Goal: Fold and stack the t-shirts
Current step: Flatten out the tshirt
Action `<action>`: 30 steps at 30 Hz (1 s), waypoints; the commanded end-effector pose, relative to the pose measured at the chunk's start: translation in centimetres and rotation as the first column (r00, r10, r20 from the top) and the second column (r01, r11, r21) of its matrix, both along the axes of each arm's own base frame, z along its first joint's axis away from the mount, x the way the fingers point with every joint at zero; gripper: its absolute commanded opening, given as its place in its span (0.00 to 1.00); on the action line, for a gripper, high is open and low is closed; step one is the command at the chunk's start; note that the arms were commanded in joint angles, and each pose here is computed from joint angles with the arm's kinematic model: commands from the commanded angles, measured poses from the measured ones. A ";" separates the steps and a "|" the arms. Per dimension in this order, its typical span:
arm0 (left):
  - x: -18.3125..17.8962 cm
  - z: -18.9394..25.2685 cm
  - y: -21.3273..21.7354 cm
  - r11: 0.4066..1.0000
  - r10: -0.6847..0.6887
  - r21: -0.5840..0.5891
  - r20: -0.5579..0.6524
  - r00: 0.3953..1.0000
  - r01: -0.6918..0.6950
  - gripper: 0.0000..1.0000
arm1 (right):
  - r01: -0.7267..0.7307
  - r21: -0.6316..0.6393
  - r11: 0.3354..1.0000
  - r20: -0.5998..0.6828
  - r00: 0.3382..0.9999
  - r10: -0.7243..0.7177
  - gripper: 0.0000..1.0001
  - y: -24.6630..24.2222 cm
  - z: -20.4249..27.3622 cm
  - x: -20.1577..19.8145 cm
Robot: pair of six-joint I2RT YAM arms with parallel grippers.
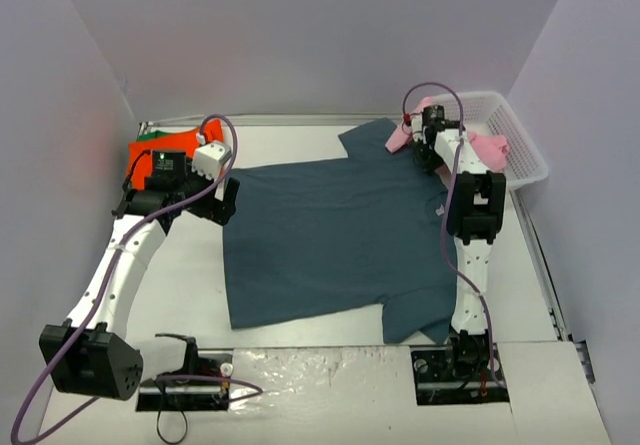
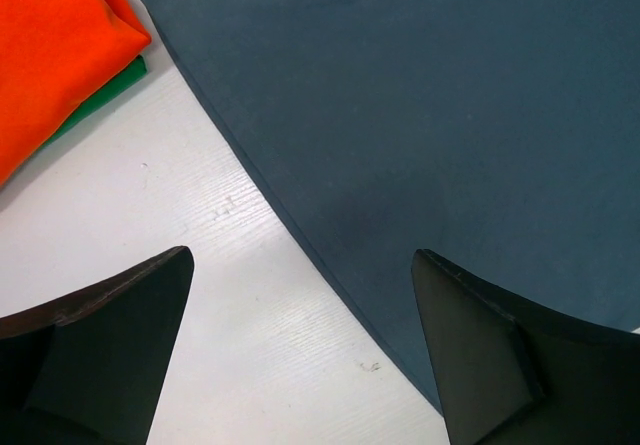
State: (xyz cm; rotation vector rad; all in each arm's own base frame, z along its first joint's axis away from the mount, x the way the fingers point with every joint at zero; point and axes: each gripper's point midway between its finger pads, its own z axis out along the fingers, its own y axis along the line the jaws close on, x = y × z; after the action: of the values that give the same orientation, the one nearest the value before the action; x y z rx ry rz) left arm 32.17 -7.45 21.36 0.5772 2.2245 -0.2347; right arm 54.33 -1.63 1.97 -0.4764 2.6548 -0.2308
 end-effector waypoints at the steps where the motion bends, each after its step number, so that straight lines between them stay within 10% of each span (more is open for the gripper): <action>1: -0.2 1.4 0.2 1.000 0.003 0.010 0.060 0.998 -0.004 0.91 | 0.049 -0.053 0.997 0.074 0.996 -0.045 0.00 -2.2 2.5 2.1; 12: -0.6 1.2 0.9 1.000 0.024 0.014 0.072 0.997 -0.026 0.97 | 0.070 -0.079 0.994 0.162 0.985 -0.056 0.00 -2.9 4.2 5.1; 14: -0.6 1.2 0.9 0.999 0.027 0.015 0.074 0.997 -0.028 0.94 | 0.065 -0.073 0.995 0.155 0.986 -0.053 0.12 -2.8 4.0 5.0; 18: -0.7 1.2 1.0 0.999 0.031 0.008 0.074 0.997 -0.032 0.94 | 0.053 -0.059 0.997 0.153 0.987 -0.043 0.66 -2.5 4.0 4.9; 20: -0.7 1.3 1.1 0.999 0.032 0.005 0.080 0.996 -0.033 0.94 | 0.055 -0.057 0.997 0.153 0.987 -0.046 0.74 -2.4 4.0 4.9; 30: -1.1 1.5 1.5 0.999 0.046 -0.007 0.094 0.995 -0.045 0.94 | 0.013 0.071 0.997 0.165 0.986 -0.025 0.73 -0.1 6.2 3.8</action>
State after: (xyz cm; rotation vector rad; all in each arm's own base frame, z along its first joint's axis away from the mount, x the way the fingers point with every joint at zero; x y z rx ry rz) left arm 31.09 -6.04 21.88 0.5319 2.1861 -0.1862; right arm 58.23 -0.44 3.34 -0.4532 2.5623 -0.1948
